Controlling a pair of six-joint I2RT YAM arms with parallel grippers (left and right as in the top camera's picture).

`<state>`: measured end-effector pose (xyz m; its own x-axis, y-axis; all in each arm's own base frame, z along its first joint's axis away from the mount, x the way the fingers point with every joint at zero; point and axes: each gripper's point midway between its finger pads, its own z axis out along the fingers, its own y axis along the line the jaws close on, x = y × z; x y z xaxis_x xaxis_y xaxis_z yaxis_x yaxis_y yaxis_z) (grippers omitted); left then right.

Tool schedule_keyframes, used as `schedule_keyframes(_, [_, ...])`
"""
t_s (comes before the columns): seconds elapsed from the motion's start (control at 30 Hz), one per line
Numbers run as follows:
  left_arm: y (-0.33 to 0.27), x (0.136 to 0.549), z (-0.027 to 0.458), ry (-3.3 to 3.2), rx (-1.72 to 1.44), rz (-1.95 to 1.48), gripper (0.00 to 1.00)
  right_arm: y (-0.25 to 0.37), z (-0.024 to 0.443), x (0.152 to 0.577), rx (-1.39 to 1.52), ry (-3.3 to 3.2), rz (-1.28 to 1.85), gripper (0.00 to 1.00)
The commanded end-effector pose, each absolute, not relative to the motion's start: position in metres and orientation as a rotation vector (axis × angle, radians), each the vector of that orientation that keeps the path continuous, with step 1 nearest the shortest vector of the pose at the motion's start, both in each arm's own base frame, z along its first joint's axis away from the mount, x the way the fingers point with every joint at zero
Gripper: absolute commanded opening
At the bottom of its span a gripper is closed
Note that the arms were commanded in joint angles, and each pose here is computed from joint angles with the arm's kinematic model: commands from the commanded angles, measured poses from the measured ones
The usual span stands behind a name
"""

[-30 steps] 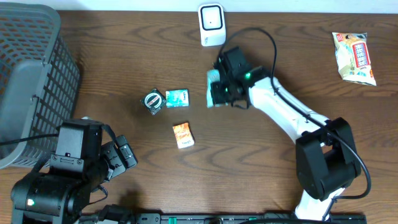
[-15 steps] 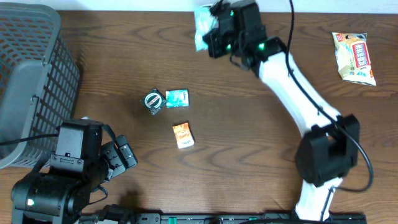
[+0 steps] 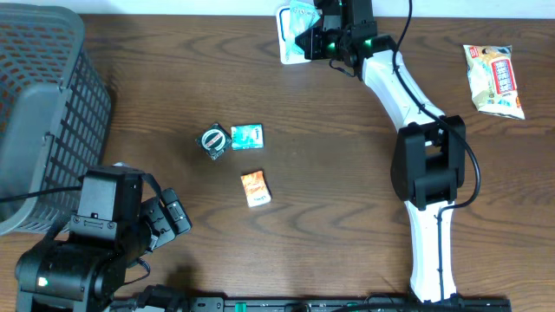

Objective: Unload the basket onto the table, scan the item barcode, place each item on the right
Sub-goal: 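Hold the tissue pack in front of the scanner with the right gripper, then carry the tissue pack to the back-right corner beside the snack bag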

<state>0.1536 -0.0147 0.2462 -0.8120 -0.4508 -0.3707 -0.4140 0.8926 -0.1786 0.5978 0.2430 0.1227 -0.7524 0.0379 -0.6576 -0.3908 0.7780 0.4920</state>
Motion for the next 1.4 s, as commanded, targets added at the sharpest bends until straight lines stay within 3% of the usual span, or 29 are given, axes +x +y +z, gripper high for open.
schedule_keyframes(0.0, [-0.014,0.153,0.246,2.649,-0.640,-0.118,0.98,0.251,0.133,0.601,-0.255,2.269,0.894,0.01])
schedule_keyframes(0.8, [-0.014,0.153,0.246,2.649,-0.641,-0.118,0.97,0.237,0.119,0.592,-0.219,2.352,0.927,0.01])
schedule_keyframes(1.1, [-0.014,0.153,0.246,2.649,-0.640,-0.118,0.98,0.115,0.153,0.602,-0.007,2.388,0.828,0.01])
schedule_keyframes(1.37, [-0.014,0.153,0.246,2.648,-0.640,-0.118,0.98,-0.029,0.175,0.569,0.262,2.462,0.594,0.01])
